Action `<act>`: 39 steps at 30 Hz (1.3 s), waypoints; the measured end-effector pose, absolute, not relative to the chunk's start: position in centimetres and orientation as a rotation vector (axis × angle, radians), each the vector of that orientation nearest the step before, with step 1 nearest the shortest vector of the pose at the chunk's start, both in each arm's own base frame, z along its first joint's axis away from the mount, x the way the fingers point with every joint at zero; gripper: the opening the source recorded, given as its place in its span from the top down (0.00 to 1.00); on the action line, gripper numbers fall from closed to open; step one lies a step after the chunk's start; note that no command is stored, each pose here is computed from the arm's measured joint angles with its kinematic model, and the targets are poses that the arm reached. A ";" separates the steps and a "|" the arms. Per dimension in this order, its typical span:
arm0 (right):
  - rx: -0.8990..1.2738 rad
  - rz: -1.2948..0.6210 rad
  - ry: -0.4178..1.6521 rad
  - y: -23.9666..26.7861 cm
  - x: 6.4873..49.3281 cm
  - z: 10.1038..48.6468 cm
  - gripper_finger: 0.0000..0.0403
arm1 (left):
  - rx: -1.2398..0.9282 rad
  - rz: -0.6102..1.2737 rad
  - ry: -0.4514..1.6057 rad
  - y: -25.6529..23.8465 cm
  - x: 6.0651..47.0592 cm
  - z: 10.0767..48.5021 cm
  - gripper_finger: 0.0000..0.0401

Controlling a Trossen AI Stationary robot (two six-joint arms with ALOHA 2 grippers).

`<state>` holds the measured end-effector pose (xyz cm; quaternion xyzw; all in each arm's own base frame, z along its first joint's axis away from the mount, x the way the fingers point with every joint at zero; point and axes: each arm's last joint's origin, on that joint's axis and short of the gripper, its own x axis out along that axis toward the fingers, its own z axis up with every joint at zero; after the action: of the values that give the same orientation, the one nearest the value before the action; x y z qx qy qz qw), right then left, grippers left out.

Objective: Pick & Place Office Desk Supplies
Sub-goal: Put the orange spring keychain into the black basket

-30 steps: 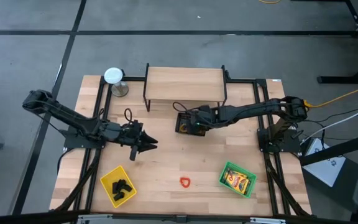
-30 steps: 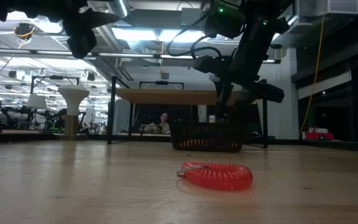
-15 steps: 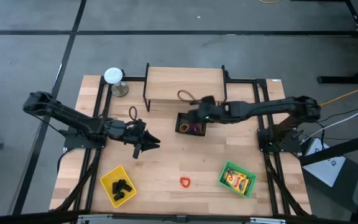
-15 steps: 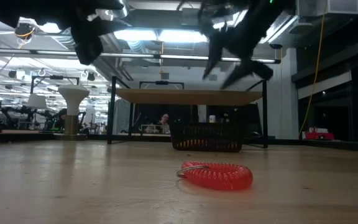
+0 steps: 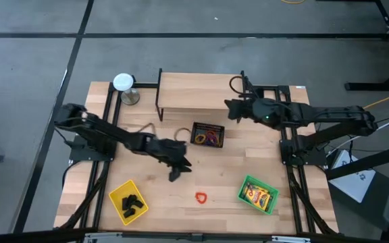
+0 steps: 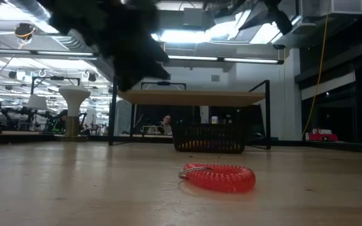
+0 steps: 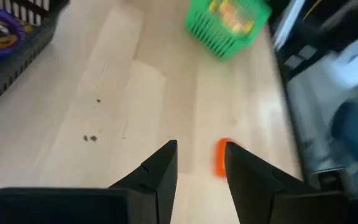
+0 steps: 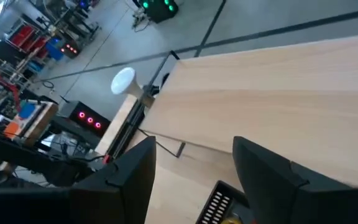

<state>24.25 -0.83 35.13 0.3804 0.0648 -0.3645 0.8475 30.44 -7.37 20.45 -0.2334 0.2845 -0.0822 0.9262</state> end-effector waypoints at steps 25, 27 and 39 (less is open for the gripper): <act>0.677 -0.650 0.354 -0.3 23.2 34.6 0.47 | -0.017 -0.152 0.992 -16.5 42.2 19.4 0.68; 0.663 -0.628 0.370 -0.2 23.3 34.5 0.47 | -0.025 -0.132 1.043 -16.4 42.5 18.8 0.68; 0.647 -0.602 0.380 -0.1 23.3 34.6 0.47 | -0.083 -0.217 1.095 -18.2 41.9 18.5 0.68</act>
<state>23.32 -0.15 34.59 0.3110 0.1827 -0.2895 0.8866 41.85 -18.24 18.49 -0.0392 0.5196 -0.1032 0.8473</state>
